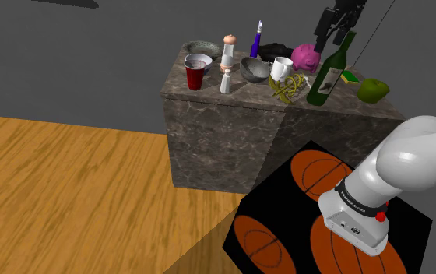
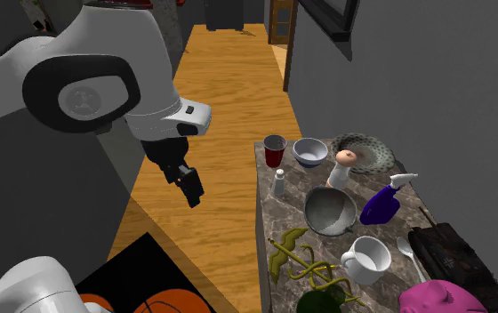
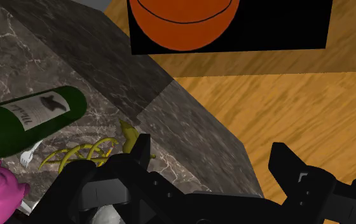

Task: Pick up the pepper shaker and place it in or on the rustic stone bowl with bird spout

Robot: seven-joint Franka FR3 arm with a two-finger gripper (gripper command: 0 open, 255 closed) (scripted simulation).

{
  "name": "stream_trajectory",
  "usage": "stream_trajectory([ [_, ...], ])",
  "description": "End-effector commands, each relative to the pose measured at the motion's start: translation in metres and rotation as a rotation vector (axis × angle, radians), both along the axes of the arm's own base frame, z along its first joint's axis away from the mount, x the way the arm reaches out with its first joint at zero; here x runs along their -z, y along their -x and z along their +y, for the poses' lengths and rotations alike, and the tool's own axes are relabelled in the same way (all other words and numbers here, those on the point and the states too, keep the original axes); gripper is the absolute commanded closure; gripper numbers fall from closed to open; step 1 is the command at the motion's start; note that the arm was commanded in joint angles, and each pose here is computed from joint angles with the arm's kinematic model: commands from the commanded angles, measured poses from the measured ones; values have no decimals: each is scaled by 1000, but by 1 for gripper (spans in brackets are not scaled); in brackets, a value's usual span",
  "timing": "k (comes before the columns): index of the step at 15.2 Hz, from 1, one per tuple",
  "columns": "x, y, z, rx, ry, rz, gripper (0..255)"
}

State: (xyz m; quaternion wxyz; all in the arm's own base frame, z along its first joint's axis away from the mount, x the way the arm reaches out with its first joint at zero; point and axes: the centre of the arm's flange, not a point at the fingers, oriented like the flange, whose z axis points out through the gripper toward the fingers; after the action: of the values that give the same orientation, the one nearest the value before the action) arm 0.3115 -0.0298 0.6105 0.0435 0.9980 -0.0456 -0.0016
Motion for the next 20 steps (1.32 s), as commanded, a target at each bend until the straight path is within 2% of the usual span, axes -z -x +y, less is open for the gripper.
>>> stream_trajectory([
  [1,0,0,0,0,0,0,0],
  [20,129,-214,4,38,9,-9,0],
])
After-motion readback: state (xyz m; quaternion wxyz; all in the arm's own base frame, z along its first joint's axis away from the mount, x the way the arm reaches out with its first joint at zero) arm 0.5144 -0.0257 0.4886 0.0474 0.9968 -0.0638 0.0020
